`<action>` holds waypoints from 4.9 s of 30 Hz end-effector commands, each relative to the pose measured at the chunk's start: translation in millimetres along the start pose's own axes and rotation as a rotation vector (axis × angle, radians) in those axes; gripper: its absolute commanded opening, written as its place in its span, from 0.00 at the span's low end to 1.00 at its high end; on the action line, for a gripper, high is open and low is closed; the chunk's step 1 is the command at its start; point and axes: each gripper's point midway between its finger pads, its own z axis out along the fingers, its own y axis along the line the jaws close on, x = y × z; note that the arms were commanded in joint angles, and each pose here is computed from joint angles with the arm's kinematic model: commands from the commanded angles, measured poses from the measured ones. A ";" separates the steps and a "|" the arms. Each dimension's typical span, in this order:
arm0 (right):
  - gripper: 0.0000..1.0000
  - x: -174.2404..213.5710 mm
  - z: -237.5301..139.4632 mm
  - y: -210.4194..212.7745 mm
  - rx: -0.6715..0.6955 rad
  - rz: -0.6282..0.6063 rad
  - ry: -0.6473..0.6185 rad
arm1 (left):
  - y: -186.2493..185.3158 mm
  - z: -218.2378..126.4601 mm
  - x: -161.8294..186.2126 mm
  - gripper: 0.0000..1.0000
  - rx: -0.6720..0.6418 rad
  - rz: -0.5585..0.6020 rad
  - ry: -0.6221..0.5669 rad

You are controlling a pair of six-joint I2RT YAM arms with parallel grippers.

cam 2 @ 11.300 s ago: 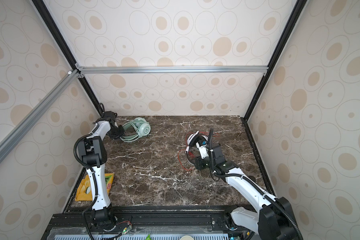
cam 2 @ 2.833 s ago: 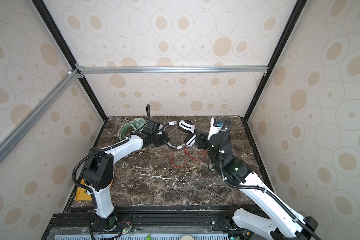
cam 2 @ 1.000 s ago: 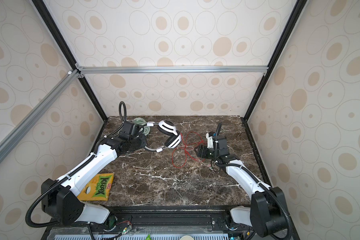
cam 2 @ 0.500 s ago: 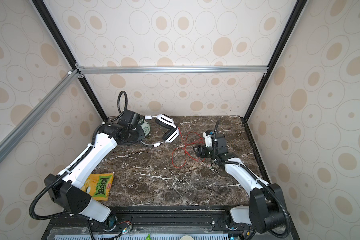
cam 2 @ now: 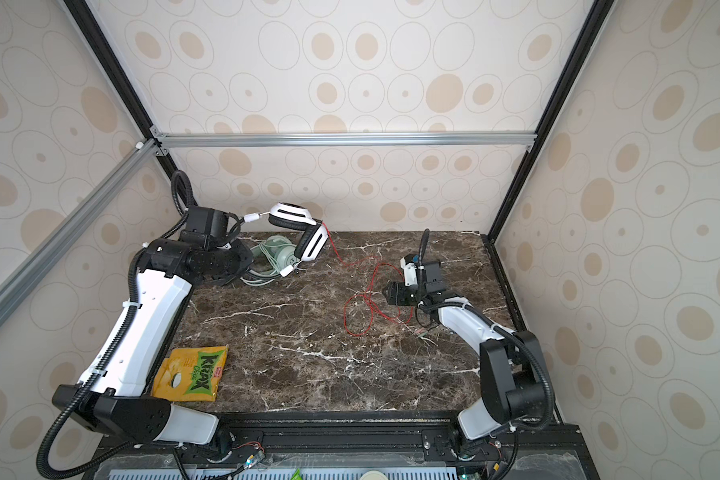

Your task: Wrap the headphones

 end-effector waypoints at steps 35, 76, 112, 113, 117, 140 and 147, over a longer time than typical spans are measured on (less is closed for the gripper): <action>0.69 33.3 2.0 115.3 -0.741 0.045 0.028 | -62.4 -78.4 -45.4 0.00 0.306 -0.013 -0.139; 0.39 50.6 -46.0 83.4 -0.302 -0.271 -0.049 | -48.7 -34.5 -38.8 0.00 0.232 0.033 -0.108; 0.70 -11.4 60.5 116.4 -0.461 -0.444 -0.183 | -57.0 -41.4 -28.2 0.00 0.306 0.045 -0.072; 0.70 -12.1 60.8 115.9 -0.455 -0.449 -0.187 | -57.3 -41.2 -28.3 0.00 0.307 0.045 -0.072; 0.63 -14.5 56.4 120.5 -0.474 -0.469 -0.208 | -58.0 -40.0 -28.8 0.00 0.309 0.041 -0.072; 0.00 35.0 -85.6 50.5 0.121 -0.498 -0.098 | 22.9 52.0 -27.8 0.00 -0.170 0.116 -0.143; 0.00 29.6 -120.5 87.9 0.069 -0.584 -0.155 | 1.4 80.7 -11.5 0.00 -0.197 0.213 -0.138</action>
